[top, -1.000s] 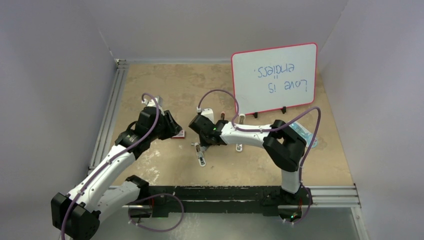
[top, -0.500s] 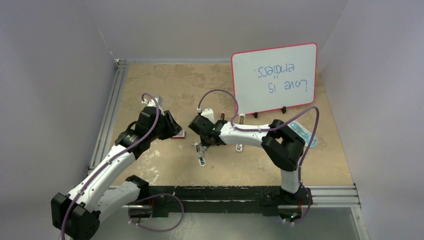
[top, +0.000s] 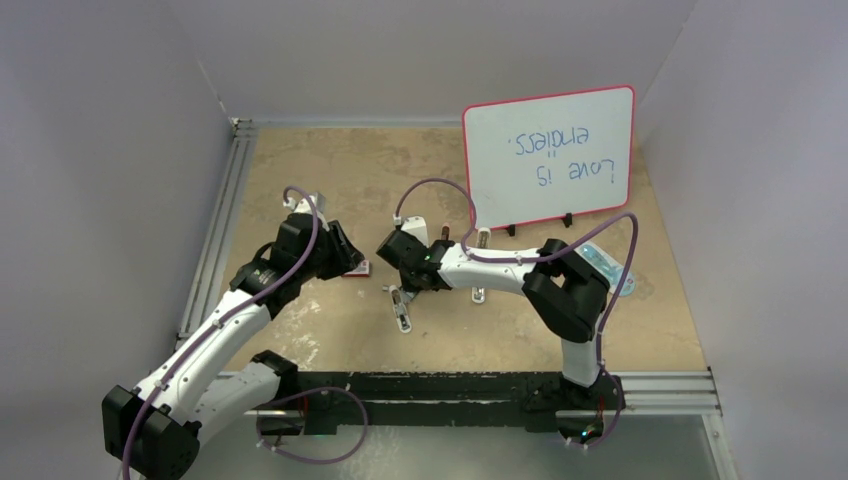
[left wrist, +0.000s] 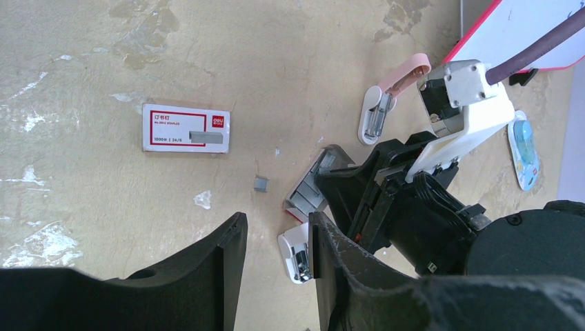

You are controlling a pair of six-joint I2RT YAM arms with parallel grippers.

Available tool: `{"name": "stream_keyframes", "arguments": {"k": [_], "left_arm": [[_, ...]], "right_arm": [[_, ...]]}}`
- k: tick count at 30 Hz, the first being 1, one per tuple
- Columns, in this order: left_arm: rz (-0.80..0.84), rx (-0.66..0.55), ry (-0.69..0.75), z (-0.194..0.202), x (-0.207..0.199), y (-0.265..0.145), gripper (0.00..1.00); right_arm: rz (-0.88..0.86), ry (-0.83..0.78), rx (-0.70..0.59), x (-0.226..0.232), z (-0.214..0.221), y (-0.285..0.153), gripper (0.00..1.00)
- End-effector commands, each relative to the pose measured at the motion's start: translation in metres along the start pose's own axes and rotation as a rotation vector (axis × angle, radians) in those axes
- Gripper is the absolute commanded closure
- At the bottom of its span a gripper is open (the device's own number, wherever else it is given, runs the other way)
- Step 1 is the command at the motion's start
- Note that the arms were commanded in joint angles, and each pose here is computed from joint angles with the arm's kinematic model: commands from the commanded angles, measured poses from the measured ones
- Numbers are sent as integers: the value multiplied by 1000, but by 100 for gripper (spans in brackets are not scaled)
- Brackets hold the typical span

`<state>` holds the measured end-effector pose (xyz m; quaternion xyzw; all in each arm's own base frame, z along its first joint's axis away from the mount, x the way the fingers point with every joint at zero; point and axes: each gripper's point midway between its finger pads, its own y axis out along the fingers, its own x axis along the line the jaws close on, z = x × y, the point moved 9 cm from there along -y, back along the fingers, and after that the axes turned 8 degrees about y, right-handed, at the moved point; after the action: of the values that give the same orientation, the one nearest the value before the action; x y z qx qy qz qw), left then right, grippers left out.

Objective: Load the staples into the stapler
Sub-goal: Pick up the staple from the staple box.

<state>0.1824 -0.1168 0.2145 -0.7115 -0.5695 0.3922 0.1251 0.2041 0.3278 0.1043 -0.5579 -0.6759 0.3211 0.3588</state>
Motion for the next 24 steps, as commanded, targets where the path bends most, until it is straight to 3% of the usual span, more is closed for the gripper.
{"name": "stream_keyframes", "arguments": {"k": [1, 14, 24], "left_arm": [[15, -29, 19, -4, -1, 1, 62], [18, -26, 19, -3, -1, 1, 62], [59, -10, 10, -1, -5, 2, 62]], "right_arm": [[-24, 30, -18, 6, -8, -11, 85], [-117, 98, -67, 6, -24, -48, 83], [-132, 125, 32, -30, 15, -59, 83]]}}
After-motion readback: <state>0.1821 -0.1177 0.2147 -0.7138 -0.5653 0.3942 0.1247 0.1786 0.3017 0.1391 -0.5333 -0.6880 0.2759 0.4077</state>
